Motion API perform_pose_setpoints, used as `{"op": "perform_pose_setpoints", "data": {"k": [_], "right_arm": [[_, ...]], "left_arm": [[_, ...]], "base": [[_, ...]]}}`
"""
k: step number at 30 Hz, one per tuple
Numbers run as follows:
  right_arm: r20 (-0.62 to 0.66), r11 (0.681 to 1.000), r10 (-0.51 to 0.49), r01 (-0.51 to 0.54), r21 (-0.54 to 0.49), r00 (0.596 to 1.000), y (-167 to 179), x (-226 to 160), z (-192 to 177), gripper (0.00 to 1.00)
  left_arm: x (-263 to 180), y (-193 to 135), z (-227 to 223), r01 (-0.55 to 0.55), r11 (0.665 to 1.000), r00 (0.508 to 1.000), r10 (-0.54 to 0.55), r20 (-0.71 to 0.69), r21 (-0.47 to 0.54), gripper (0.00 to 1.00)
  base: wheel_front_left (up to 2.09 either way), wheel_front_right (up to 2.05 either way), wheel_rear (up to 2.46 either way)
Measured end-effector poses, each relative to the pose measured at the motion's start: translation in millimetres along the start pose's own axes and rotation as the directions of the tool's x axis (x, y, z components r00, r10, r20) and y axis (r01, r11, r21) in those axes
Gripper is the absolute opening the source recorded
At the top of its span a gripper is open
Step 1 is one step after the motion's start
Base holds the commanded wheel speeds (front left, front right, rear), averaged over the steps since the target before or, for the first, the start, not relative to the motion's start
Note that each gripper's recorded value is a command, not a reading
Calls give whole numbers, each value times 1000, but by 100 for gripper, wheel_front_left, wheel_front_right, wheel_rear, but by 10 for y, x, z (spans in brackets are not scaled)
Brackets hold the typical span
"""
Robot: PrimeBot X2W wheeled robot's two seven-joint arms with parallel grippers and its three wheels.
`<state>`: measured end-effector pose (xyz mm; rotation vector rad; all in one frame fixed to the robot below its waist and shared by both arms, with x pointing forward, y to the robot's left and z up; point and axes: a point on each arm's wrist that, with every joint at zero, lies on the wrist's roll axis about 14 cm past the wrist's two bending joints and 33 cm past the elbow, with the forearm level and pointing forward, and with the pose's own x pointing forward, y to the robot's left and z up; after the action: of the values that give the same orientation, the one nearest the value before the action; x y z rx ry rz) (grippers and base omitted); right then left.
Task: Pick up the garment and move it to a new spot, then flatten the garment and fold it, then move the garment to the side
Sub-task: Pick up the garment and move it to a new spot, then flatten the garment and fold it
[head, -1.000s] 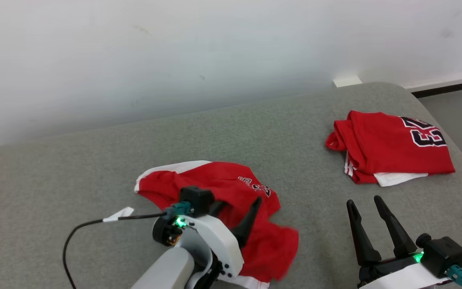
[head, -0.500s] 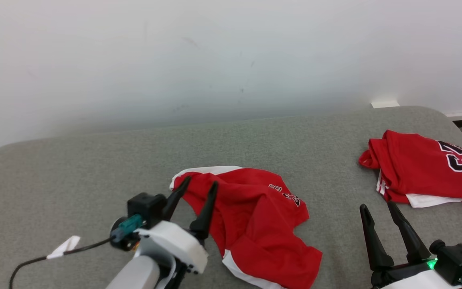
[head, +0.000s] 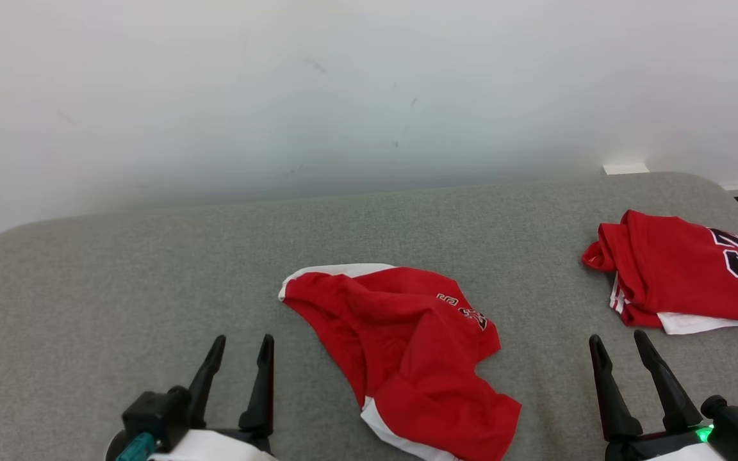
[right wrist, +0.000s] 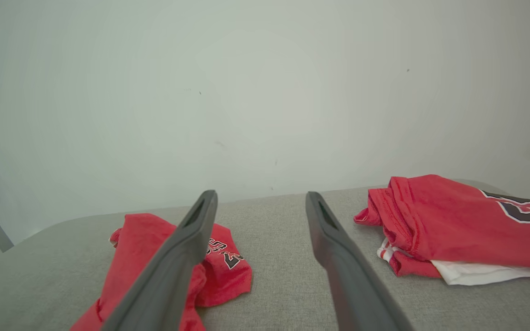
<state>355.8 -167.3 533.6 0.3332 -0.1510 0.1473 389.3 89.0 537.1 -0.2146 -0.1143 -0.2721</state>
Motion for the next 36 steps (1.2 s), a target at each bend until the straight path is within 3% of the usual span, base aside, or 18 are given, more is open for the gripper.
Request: {"op": "perform_pose_setpoints", "data": {"k": [14,19,26,32,36], "right_arm": [[-15,1000,-1,1,13,1000,0,-34,-44,100],[-156,996,-4,18,90,988,-36,-228,-393,100],[-492,968,178,-61,245,852,360,-668,-1056,100],[-579,933,294,-97,346,760,703,-791,-1311,100],[-587,930,304,-102,352,751,747,-711,-1396,100]], "left_arm": [[-71,-62,22,0,1000,1000,1,27,-24,100],[-93,-26,13,-6,1000,1000,7,26,-17,100],[-106,-1,-19,-16,1000,1000,17,20,-24,100],[-144,95,-64,-46,999,999,46,7,-27,100],[-177,173,-72,-67,998,998,67,5,-22,100]], "base": [[0,0,0],[0,0,0],[0,0,0],[0,0,0],[0,0,0]]}}
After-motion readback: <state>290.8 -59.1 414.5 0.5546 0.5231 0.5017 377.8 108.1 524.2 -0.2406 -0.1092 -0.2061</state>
